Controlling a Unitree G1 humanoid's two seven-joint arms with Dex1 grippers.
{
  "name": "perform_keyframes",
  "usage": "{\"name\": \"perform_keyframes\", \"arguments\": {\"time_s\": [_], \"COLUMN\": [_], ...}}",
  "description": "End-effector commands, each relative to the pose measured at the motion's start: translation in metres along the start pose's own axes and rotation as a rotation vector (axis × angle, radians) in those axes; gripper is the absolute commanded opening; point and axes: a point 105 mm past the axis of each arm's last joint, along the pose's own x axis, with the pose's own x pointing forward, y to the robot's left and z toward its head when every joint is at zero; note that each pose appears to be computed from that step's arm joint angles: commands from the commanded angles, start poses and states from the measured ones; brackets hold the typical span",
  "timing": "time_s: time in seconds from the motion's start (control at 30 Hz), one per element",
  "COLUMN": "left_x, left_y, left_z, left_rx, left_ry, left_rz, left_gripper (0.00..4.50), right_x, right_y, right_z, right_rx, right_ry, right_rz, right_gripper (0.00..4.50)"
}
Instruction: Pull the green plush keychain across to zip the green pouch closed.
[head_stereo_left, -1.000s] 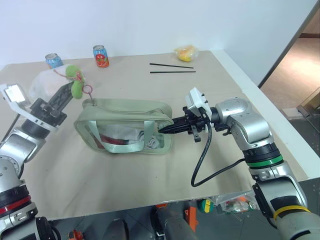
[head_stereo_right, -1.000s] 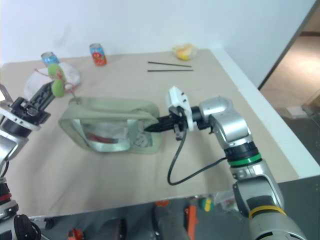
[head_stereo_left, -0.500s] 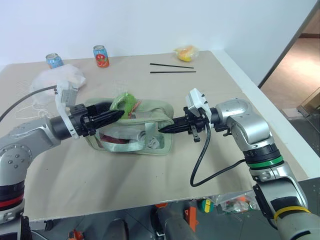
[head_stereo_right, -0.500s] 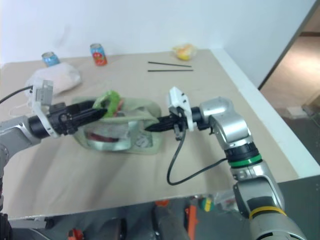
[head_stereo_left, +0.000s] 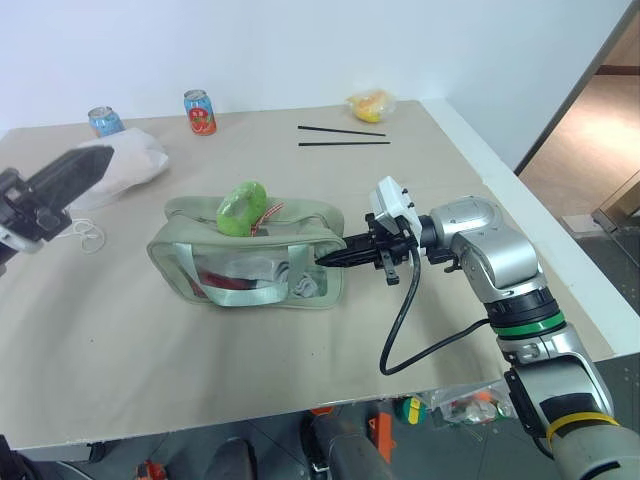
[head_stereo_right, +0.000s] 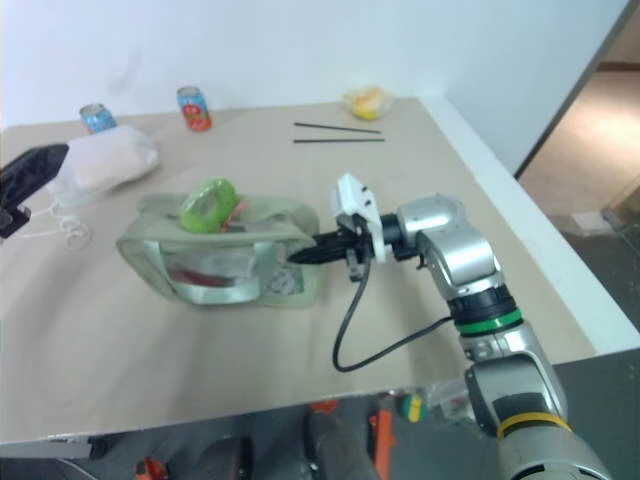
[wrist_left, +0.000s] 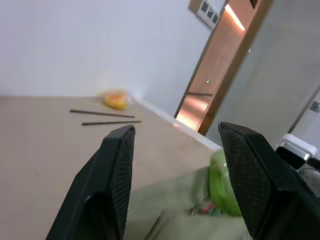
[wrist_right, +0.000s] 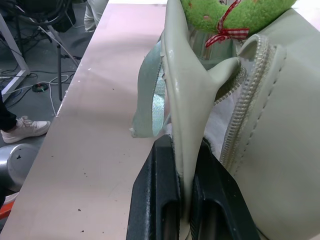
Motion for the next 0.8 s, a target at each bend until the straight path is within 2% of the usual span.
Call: {"name": "perform_keyframes", "arguments": {"time_s": [0.03,0.1,0.27,0.7,0.73,0.8], "left_x": [-0.037,-0.046,-0.050,-0.008,-0.007,-0.007], "left_y": [-0.001,0.008,0.012,0.002,0.002,0.004], "left_z": [-0.057,-0.073,-0.089,-0.089,-0.090,-0.091], "left_rx": [0.068,0.080,0.072,0.055,0.049,0.055], "left_ry": [0.383,0.466,0.514,0.389,0.385,0.378], "left_rz": [0.029,0.076,0.082,-0.057,-0.062,-0.058], "left_gripper": [2.75,2.75,2.75,2.75,2.36,2.09], "right_x": [-0.002,-0.002,-0.002,-0.006,-0.006,-0.006], "right_y": [0.001,0.001,0.002,0.003,0.003,0.003], "right_z": [0.013,0.013,0.013,0.014,0.014,0.014], "right_rx": [-0.053,-0.054,-0.055,-0.055,-0.054,-0.054], "right_ry": [-0.023,-0.021,-0.020,-0.009,-0.009,-0.008], "right_rz": [0.008,0.009,0.014,0.008,0.008,0.006], "right_gripper": [0.00,0.00,0.00,0.00,0.00,0.00]}}
